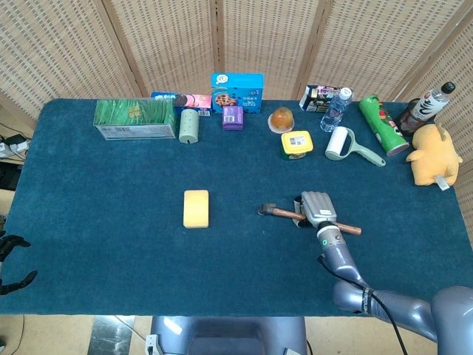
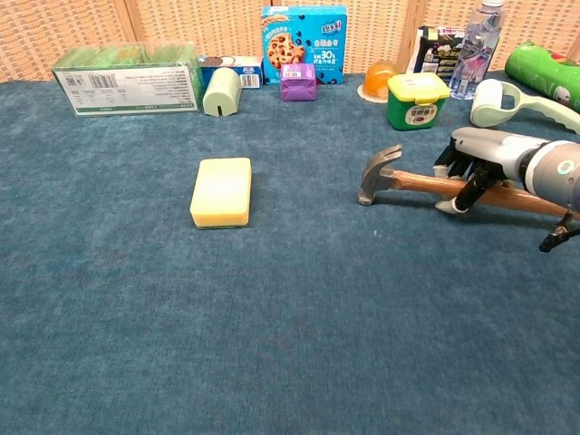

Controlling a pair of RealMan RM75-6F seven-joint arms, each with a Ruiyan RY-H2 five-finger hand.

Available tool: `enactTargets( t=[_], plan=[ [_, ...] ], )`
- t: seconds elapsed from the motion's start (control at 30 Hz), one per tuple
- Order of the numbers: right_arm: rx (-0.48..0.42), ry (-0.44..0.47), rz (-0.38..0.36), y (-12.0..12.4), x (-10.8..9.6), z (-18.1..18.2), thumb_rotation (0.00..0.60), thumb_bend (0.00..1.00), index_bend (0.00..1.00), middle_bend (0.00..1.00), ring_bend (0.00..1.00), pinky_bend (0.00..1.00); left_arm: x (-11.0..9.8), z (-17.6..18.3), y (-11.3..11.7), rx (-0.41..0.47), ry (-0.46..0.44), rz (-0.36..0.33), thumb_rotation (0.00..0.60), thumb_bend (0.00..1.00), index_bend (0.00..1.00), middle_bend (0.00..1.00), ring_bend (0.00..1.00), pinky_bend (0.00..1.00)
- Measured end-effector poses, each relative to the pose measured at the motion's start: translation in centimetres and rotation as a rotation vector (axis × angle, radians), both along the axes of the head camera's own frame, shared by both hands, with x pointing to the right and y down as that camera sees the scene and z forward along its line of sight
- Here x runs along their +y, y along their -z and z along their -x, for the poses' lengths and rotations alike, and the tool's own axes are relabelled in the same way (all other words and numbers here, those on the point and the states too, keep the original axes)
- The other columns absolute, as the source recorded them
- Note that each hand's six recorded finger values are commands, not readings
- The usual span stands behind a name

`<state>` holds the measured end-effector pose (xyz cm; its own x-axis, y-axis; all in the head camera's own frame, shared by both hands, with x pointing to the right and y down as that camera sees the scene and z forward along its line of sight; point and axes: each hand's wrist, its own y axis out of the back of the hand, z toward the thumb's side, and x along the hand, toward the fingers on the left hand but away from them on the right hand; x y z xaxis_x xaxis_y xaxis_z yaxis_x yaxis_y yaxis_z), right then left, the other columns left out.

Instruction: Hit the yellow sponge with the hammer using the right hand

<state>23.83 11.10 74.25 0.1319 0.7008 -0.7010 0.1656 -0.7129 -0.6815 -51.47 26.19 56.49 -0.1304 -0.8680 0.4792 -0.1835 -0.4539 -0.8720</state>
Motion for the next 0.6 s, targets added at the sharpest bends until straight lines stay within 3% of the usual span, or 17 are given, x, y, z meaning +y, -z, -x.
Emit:
enactTargets(
  t=[0.2, 0.6],
  plan=[
    [-0.020, 0.006, -0.005, 0.4, 0.2, -0.5, 0.600, 0.40, 0.39, 0.48, 0.49, 0.48, -0.1, -0.2, -0.1, 0.003, -0.007, -0.001, 0.600, 0.22, 0.36, 0.27, 0.12, 0.13],
    [-0.104, 0.013, -0.053, 2.5, 0.0, -0.8, 0.600, 0.40, 0.26, 0.38, 0.38, 0.38, -0.1, -0.4, -0.2, 0.007, -0.013, 0.003, 0.600, 0.23, 0.36, 0.27, 0.12, 0.13]
  ],
)
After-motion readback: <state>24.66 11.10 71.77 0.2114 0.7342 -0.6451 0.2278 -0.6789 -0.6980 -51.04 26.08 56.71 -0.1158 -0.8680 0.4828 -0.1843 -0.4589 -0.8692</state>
